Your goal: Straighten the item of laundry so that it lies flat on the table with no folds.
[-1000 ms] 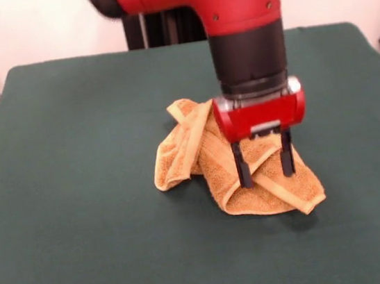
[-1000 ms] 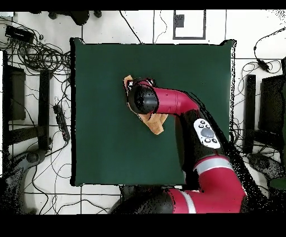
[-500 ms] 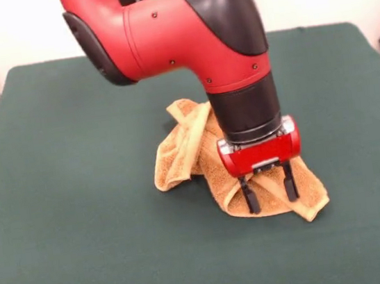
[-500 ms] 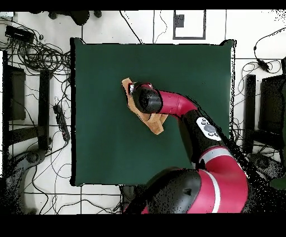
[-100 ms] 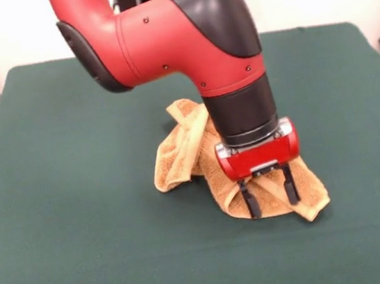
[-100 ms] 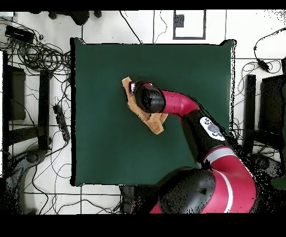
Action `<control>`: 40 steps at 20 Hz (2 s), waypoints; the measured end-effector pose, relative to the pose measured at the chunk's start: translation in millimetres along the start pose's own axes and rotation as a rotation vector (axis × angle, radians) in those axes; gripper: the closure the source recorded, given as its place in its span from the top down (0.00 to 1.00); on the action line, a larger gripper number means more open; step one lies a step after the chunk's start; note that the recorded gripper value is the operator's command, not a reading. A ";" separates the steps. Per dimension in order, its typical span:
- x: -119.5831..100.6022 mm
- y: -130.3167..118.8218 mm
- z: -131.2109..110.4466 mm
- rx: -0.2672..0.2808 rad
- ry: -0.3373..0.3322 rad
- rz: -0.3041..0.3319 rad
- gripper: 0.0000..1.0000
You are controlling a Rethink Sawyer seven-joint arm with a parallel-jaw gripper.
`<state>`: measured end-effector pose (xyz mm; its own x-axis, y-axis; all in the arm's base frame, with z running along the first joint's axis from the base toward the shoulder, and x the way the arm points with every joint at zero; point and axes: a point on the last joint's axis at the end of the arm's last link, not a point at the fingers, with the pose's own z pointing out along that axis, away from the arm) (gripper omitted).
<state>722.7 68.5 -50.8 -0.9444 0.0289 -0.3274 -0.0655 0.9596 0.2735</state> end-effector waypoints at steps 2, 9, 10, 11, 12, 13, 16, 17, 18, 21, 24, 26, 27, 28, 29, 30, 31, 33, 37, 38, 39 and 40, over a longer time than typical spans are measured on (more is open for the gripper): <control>-1.3 -1.7 0.0 -0.012 -0.007 0.005 1.00; -4.2 -3.7 4.4 -0.070 -0.026 0.045 1.00; -4.6 -4.1 4.5 -0.075 -0.029 0.048 1.00; -5.1 -4.1 4.6 -0.081 -0.030 0.051 1.00; -5.5 -4.2 4.6 -0.085 -0.031 0.053 1.00; -6.6 -3.9 4.4 -0.097 -0.032 0.059 1.00; -8.3 1.3 5.5 -0.126 -0.029 0.073 1.00; -8.1 2.8 6.0 -0.131 -0.027 0.074 1.00; -8.0 4.3 6.5 -0.136 -0.025 0.075 1.00; -6.1 12.0 8.3 -0.156 -0.008 0.076 1.00; -4.6 15.5 7.8 -0.167 0.014 0.073 1.00; -2.8 18.0 7.4 -0.174 0.033 0.071 1.00; -1.7 19.2 7.1 -0.178 0.044 0.070 1.00; 0.7 21.7 6.7 -0.186 0.067 0.067 1.00; 1.5 22.5 6.7 -0.187 0.073 0.065 1.00; 2.3 23.3 6.7 -0.189 0.080 0.064 1.00; 3.3 24.4 6.7 -0.191 0.088 0.062 1.00; 4.8 29.8 7.5 -0.193 0.112 0.051 1.00; 5.8 45.2 10.3 -0.185 0.180 0.009 1.00; 6.5 48.2 10.9 -0.184 0.193 0.002 1.00; 11.5 59.0 13.7 -0.183 0.242 -0.021 0.00; 12.7 60.8 14.2 -0.182 0.250 -0.025 0.00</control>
<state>711.3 131.1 -51.1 -0.9903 -0.0858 -0.1097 -0.1253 0.8926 0.4331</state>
